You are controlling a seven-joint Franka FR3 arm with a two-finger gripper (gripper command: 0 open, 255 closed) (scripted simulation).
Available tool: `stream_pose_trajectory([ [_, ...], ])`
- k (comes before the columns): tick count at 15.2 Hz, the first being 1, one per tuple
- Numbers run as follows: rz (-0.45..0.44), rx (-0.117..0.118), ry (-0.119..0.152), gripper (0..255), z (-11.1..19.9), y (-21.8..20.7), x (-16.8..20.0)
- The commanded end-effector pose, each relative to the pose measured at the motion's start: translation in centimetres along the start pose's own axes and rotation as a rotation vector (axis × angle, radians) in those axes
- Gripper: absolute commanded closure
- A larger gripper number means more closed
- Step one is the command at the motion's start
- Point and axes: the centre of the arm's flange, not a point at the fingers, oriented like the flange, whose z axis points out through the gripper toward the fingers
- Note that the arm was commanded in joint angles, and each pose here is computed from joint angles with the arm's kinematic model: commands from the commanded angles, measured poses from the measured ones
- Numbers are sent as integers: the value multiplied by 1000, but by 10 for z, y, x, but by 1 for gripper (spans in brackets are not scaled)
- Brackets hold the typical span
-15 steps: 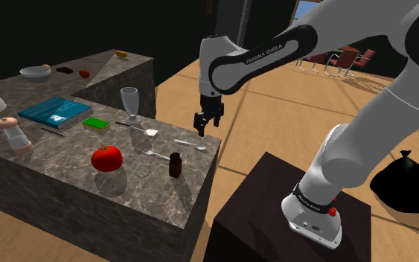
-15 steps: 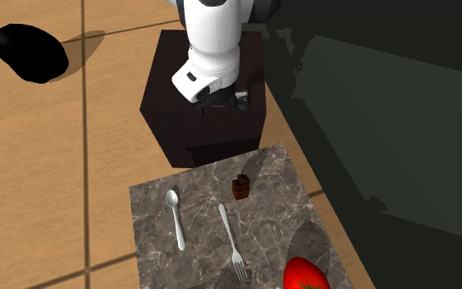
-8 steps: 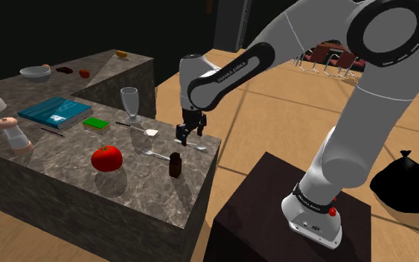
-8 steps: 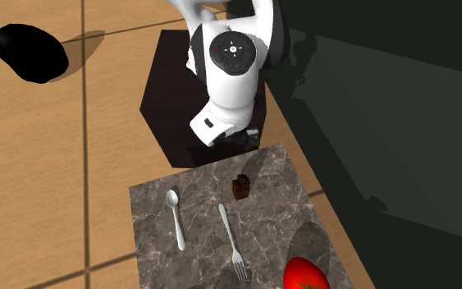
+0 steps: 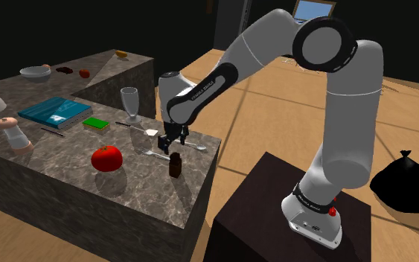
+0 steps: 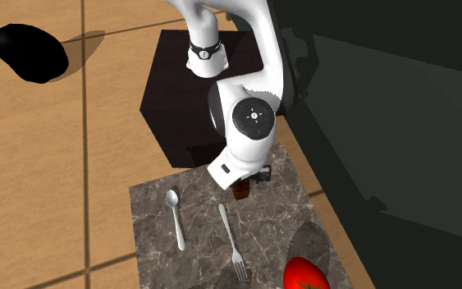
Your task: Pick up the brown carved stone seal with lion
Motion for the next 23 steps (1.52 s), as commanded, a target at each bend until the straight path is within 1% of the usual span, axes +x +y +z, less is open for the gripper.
stream_pose_trajectory([
  [1,2,-1,2,0,10,-5,9],
  [8,2,-1,2,0,50,-6,11],
  [10,2,-1,2,0,50,-6,11],
  [11,2,-1,2,255,50,-6,11],
  [20,2,-1,2,255,50,-6,11],
  [23,2,-1,2,255,35,-5,10],
])
